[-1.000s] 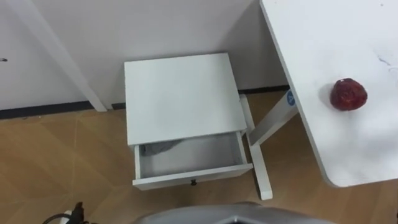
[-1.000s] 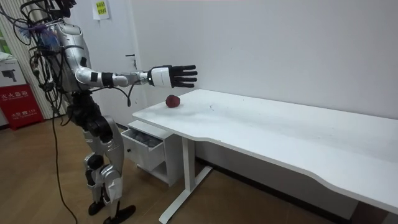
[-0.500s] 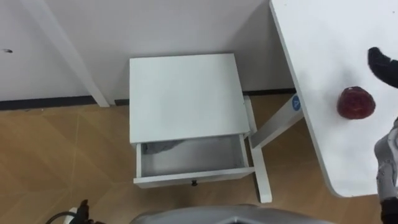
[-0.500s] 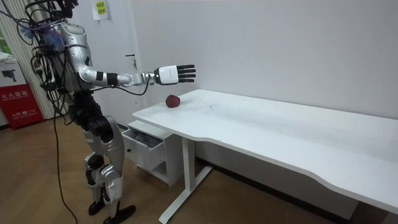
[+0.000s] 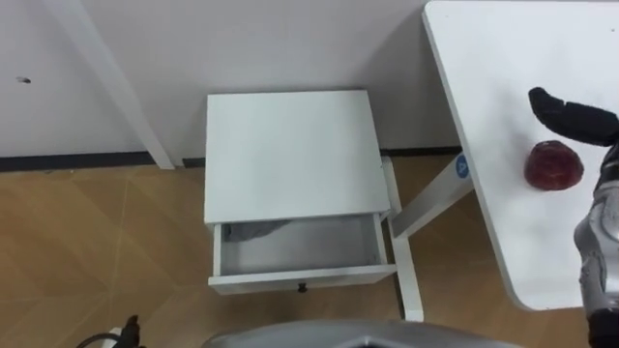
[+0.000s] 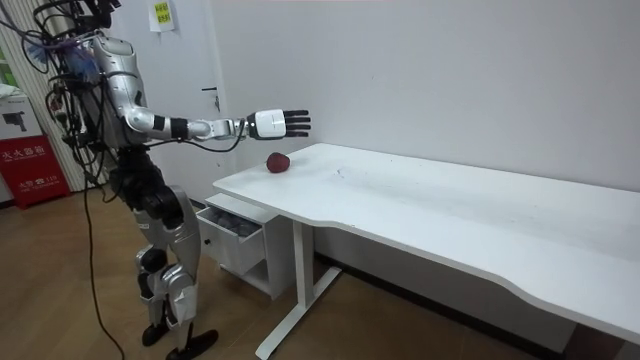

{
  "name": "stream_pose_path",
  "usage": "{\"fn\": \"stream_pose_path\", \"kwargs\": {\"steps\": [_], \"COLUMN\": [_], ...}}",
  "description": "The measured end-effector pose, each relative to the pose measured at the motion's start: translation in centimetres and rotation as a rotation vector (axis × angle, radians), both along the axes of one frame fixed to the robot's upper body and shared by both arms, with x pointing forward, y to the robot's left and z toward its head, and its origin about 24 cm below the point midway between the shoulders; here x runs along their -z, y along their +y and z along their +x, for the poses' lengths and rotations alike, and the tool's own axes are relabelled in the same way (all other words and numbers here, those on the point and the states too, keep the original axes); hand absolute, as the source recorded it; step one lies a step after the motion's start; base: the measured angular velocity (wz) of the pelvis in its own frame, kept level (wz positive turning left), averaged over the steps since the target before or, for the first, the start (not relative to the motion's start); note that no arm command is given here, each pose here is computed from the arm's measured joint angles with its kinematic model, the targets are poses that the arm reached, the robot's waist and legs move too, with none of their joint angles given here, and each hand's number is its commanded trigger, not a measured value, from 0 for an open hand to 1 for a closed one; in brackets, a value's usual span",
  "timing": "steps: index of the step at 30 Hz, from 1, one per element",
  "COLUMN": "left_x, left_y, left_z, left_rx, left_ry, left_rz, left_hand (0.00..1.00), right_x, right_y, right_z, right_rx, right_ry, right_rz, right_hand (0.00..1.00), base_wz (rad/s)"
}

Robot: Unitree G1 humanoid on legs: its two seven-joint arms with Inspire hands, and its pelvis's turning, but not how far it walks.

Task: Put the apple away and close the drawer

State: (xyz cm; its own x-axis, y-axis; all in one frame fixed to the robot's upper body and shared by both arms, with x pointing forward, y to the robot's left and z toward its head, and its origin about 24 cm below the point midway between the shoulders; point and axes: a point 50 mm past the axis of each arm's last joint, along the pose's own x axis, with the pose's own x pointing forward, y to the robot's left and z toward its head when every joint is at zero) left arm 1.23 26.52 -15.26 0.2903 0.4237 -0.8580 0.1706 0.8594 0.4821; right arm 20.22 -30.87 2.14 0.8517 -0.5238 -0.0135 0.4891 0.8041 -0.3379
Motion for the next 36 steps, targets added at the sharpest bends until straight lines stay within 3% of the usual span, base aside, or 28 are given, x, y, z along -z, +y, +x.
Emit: {"fn": "stream_pose_path", "kwargs": {"steps": [10, 24, 25, 26, 36], "left_x": [0.0, 0.0, 0.0, 0.0, -0.1], "left_y": [0.1, 0.3, 0.3, 0.3, 0.4], "left_z": [-0.1, 0.0, 0.0, 0.0, 0.1], "left_rx": [-0.003, -0.011, -0.012, -0.012, -0.012], "left_ry": [0.011, 0.01, 0.01, 0.01, 0.002], "left_rz": [0.002, 0.0, 0.0, 0.0, 0.009], "left_hand": [0.0, 0.0, 0.0, 0.0, 0.0], "right_x": [4.5, 5.9, 6.0, 6.0, 5.5], "right_y": [-0.4, 0.4, 0.4, 0.4, -0.6], "right_z": [-2.6, -3.6, -3.6, -3.6, -3.9], "right_rx": [0.009, -0.045, -0.046, -0.047, 0.004], "right_ry": [0.229, 0.29, 0.297, 0.3, 0.291], "right_rz": [0.047, 0.051, 0.049, 0.048, 0.004], "right_hand": [0.0, 0.0, 0.76, 1.0, 1.0], "base_wz": [0.0, -0.02, 0.0, 0.0, 0.0]}}
